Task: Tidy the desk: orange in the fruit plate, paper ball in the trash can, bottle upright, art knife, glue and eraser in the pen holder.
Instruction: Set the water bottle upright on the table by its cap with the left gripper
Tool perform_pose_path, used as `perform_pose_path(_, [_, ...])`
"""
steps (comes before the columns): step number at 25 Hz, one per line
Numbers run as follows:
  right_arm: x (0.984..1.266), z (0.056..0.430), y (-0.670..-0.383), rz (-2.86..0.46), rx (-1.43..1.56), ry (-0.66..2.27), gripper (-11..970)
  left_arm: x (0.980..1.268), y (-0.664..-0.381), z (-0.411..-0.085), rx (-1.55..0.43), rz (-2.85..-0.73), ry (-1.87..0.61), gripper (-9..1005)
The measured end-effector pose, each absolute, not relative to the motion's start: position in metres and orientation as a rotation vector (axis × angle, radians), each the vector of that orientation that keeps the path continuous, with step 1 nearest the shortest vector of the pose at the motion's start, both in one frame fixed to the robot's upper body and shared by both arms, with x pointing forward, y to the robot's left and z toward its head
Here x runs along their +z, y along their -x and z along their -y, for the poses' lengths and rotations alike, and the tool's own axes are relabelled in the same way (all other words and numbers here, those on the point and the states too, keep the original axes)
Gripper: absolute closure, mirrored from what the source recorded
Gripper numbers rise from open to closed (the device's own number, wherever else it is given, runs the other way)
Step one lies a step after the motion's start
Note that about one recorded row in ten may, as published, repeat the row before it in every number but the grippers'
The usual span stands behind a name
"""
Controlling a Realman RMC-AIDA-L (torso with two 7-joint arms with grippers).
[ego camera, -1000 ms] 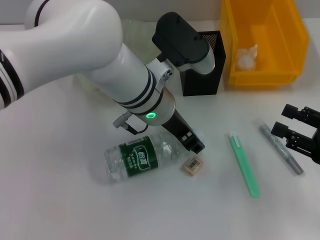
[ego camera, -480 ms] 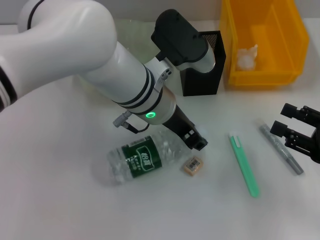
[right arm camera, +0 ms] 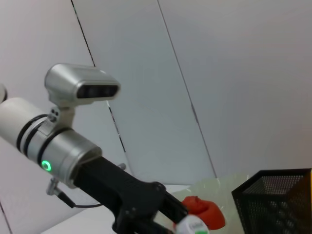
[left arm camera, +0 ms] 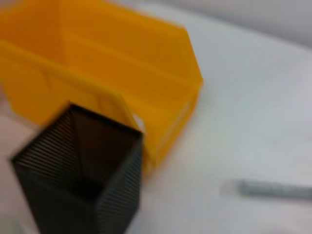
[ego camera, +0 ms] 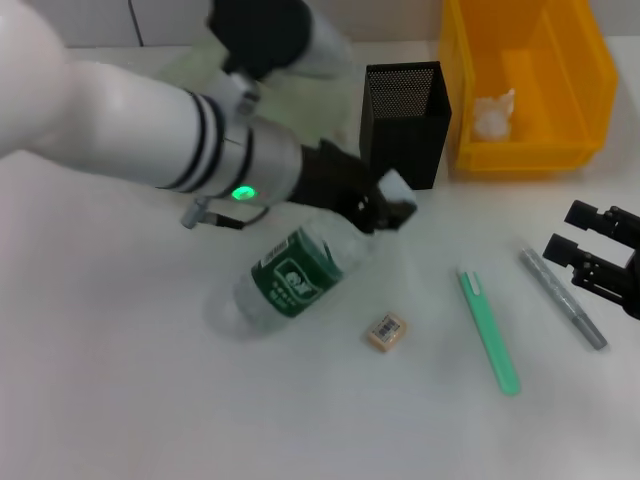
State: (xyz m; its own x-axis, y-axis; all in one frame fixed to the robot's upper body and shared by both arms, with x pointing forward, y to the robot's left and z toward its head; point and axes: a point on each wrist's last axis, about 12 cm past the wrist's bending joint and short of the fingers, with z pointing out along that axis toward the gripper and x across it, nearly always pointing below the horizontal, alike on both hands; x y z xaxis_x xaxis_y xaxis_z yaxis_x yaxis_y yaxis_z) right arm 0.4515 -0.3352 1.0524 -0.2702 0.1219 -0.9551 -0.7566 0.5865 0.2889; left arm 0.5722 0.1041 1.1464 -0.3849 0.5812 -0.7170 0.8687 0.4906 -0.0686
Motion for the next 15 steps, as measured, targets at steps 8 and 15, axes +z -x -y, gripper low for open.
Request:
perform_pose_path(8, [1.055,0.332,-0.458,-1.615,0.935,0.529,307,1.145,-0.573,-0.13,-0.672,-2.018,-1.054,551])
perform_pose_path(15, [1.055,0.331,-0.46,-1.609,0.941,0.51,307,1.131,-0.571,-0.158,-0.726,-1.938,-0.945,550])
